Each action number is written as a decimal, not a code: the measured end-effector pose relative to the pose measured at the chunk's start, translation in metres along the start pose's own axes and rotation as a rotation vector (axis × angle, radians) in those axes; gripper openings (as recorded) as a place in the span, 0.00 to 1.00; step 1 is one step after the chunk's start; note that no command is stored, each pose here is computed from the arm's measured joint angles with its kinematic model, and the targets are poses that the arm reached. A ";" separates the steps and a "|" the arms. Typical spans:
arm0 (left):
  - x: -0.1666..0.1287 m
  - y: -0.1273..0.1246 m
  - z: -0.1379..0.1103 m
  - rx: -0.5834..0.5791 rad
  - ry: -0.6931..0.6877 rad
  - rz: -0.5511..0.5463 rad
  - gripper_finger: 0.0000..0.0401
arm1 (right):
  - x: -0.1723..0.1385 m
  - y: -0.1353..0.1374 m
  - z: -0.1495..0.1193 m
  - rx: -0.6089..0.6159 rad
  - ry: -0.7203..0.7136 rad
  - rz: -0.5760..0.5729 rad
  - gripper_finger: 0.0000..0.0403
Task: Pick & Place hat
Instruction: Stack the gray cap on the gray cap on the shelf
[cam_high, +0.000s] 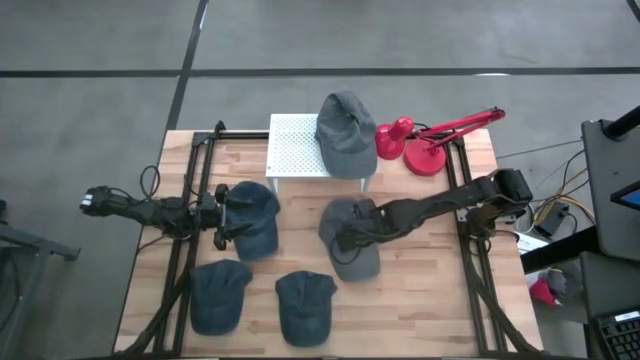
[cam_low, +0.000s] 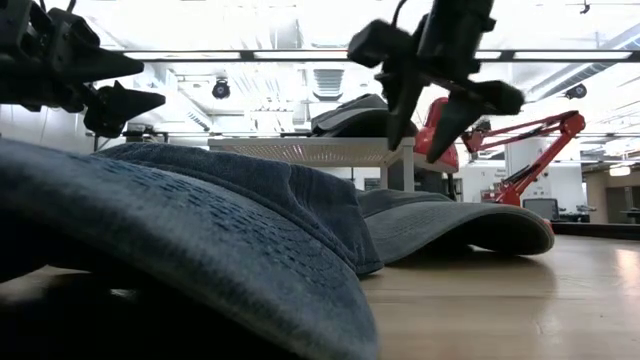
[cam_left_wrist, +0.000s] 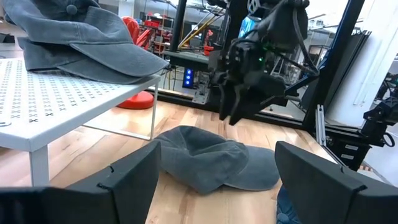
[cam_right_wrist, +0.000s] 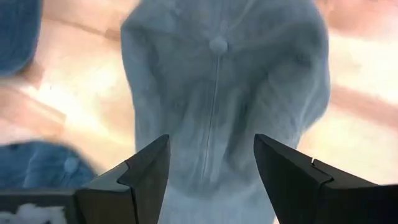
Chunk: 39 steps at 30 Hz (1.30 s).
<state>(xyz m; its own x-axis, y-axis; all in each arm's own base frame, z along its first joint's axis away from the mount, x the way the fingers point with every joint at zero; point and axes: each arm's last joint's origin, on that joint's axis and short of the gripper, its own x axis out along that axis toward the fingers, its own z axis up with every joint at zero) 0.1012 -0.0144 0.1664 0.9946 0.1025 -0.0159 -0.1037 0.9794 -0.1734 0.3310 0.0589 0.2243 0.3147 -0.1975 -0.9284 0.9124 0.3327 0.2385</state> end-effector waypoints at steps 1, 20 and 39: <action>0.000 0.000 0.000 -0.001 -0.002 -0.001 0.79 | 0.002 0.001 0.002 -0.008 -0.012 -0.005 0.57; 0.000 0.000 0.000 -0.003 -0.002 -0.001 0.79 | 0.059 -0.005 0.014 -0.009 0.129 -0.170 0.57; 0.000 0.000 0.000 0.000 0.000 0.000 0.79 | 0.124 0.008 -0.008 -0.063 0.274 -0.263 0.43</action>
<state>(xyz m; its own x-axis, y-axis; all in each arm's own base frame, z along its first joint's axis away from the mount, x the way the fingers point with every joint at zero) 0.1012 -0.0145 0.1664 0.9947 0.1021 -0.0157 -0.1033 0.9795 -0.1731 0.3750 0.0448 0.1088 -0.0171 -0.0329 -0.9993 0.9321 0.3610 -0.0279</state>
